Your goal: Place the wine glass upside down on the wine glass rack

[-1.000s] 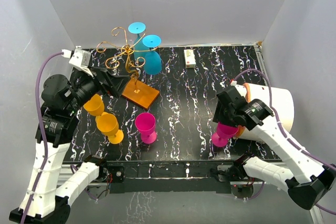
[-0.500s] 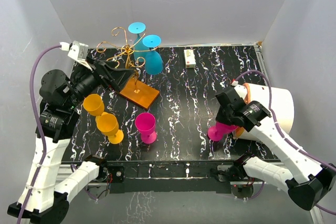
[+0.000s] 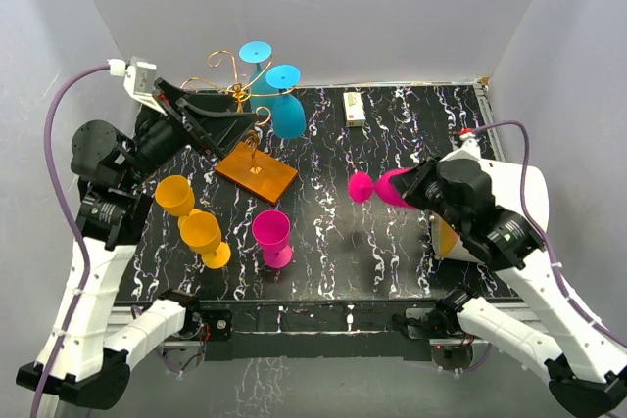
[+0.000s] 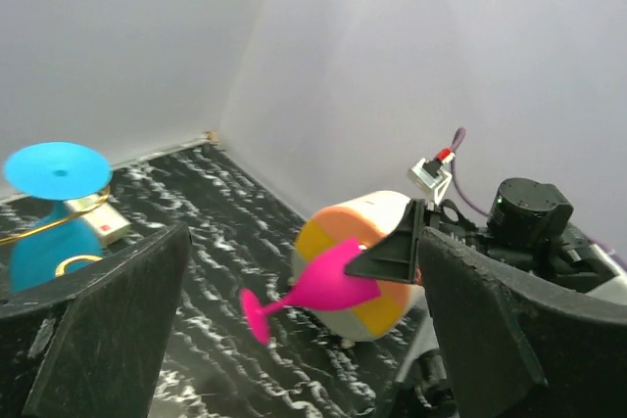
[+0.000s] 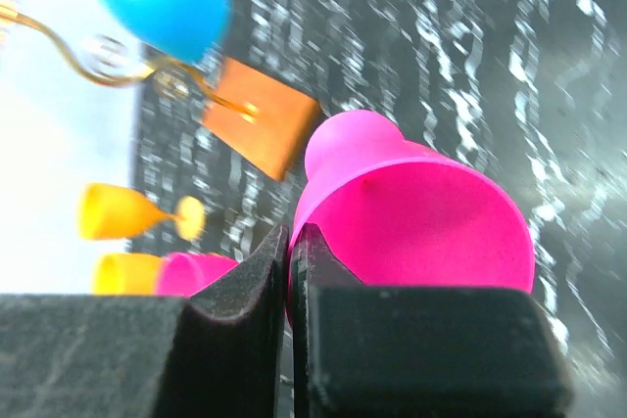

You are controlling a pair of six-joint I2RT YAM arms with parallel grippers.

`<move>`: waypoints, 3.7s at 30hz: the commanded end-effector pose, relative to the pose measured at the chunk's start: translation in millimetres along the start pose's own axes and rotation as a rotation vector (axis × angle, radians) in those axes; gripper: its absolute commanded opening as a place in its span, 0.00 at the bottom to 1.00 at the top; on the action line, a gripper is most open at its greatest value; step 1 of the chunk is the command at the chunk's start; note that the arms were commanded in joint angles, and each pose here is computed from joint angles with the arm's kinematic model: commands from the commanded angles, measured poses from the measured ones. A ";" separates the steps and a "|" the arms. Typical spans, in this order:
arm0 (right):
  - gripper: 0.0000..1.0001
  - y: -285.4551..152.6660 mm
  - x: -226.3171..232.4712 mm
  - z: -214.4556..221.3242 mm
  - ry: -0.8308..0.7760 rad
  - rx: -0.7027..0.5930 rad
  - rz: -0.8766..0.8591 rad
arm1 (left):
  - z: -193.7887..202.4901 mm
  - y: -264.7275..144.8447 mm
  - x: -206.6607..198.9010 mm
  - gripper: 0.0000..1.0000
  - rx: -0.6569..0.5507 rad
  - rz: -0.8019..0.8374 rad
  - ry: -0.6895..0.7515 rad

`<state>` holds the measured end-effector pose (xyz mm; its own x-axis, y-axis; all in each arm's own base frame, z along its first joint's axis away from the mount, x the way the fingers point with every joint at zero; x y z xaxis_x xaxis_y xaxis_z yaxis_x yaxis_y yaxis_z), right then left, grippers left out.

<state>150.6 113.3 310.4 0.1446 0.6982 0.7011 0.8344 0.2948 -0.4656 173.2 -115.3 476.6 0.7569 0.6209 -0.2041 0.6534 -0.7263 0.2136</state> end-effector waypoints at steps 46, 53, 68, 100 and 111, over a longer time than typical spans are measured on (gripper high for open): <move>0.00 -52.4 94.8 -58.5 0.361 -0.352 -0.872 | 83.9 161.7 -73.6 0.63 -0.066 -0.039 -0.857; 0.00 -56.0 95.9 -50.3 0.271 -0.293 -0.920 | 80.8 171.1 -77.5 0.56 -0.088 0.019 -0.907; 0.00 -56.0 84.1 -31.2 0.114 -0.208 -0.952 | 70.5 169.6 -75.1 0.17 -0.181 0.022 -0.886; 0.77 -65.9 60.6 -52.2 0.263 -0.296 -0.519 | 121.1 117.4 -59.5 0.00 -0.038 0.039 -0.297; 0.68 -66.6 89.8 -47.9 0.189 -0.159 -0.685 | 153.6 83.4 -57.0 0.00 0.014 0.287 0.179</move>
<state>141.2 120.4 407.9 -0.2384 0.3245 0.9154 0.8933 0.4431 0.0755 191.1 -264.7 346.4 0.8470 0.4860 -0.2157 0.5214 -0.8386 0.1581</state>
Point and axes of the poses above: each gripper's point midway between its finger pads, its own y axis out along the fingers, its own x axis along the line the jaws close on, z = x × y, the point moved 9 cm from there along -y, back along the fingers, and after that the axes turned 11 degrees about y, right-handed, at the moved point
